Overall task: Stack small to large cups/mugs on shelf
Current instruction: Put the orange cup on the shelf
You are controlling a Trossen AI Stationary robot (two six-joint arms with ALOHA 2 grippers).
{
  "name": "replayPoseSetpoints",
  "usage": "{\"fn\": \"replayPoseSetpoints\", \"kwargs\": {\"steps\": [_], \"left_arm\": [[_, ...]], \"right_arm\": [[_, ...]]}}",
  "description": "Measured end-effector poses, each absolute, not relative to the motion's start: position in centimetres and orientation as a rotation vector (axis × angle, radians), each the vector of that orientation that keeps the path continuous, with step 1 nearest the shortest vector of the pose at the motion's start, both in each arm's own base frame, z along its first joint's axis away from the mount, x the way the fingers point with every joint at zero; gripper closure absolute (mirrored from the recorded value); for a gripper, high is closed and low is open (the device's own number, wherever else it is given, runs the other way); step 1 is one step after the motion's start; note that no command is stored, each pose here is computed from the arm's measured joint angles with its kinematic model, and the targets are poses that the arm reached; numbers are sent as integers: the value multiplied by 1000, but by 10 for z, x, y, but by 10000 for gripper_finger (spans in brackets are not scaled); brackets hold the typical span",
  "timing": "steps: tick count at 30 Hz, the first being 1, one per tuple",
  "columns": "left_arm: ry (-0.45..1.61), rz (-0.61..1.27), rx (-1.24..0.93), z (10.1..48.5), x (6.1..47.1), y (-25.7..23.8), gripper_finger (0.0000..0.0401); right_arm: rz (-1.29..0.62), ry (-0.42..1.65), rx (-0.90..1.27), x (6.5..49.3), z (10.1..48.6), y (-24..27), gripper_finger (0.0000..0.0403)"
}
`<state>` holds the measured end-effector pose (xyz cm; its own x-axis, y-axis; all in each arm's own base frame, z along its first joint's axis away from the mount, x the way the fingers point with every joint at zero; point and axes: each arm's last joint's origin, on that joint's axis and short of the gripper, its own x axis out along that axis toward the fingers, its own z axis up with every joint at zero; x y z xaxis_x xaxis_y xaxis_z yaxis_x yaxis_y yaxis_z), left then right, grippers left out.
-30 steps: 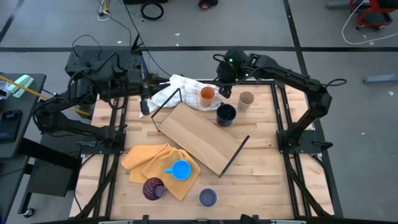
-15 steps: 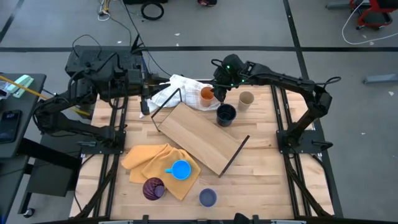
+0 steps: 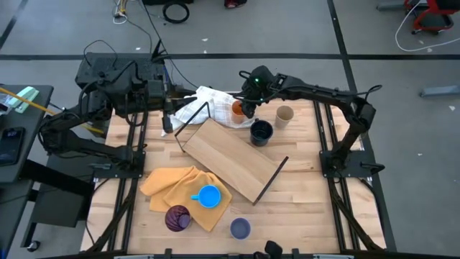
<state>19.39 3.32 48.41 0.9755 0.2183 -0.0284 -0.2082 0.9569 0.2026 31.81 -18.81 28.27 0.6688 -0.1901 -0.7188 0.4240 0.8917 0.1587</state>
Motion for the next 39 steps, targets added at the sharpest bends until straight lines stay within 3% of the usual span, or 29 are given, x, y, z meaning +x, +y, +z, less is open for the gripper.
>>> {"fn": "replayPoseSetpoints", "kwargs": {"steps": [16,39], "left_arm": [[51,216,199,484,194,33,317],[50,217,193,484,194,33,312]], "right_arm": [[-429,735,377,300,286,-213,256],[-393,762,385,305,284,-204,256]]}}
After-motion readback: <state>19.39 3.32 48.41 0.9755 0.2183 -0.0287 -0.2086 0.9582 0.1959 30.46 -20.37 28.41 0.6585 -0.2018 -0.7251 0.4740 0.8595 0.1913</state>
